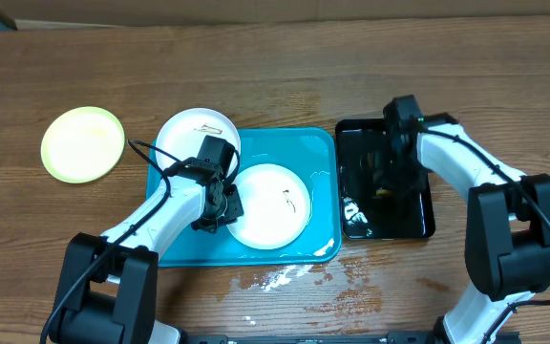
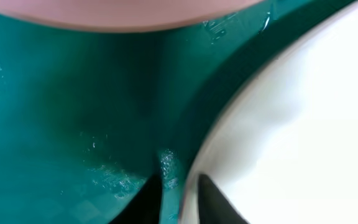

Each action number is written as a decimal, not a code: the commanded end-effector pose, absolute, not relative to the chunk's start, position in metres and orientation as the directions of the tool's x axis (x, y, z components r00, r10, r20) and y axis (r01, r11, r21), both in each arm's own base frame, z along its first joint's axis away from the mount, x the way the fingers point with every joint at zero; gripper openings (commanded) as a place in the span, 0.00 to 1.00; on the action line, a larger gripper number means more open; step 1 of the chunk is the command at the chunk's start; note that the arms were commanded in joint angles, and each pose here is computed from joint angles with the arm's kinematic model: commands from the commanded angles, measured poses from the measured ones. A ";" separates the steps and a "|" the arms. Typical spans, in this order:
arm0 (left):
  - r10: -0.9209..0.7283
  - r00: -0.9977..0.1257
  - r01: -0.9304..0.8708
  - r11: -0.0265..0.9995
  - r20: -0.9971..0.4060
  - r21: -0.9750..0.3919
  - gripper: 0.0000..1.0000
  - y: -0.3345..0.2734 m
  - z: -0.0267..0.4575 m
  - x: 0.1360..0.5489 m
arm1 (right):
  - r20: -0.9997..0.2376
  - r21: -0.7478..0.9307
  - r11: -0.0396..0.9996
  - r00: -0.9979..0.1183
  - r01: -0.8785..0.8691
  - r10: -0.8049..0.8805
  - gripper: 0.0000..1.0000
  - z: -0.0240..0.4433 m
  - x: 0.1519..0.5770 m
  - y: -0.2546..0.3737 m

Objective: Clean dirty plates on tray and stack at the side

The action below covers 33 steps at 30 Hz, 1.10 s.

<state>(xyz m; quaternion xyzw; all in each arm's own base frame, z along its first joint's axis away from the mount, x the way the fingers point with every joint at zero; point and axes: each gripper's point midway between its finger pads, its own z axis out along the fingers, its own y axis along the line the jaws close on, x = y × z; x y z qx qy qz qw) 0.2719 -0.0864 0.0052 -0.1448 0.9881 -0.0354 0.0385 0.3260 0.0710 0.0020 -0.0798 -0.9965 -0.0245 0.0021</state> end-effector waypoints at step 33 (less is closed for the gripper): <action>-0.257 -0.963 -0.253 0.966 -0.085 -0.054 0.30 -0.083 0.003 0.273 | -0.302 0.110 0.982 -0.936 0.152 0.179 0.04 0.019 0.399 0.073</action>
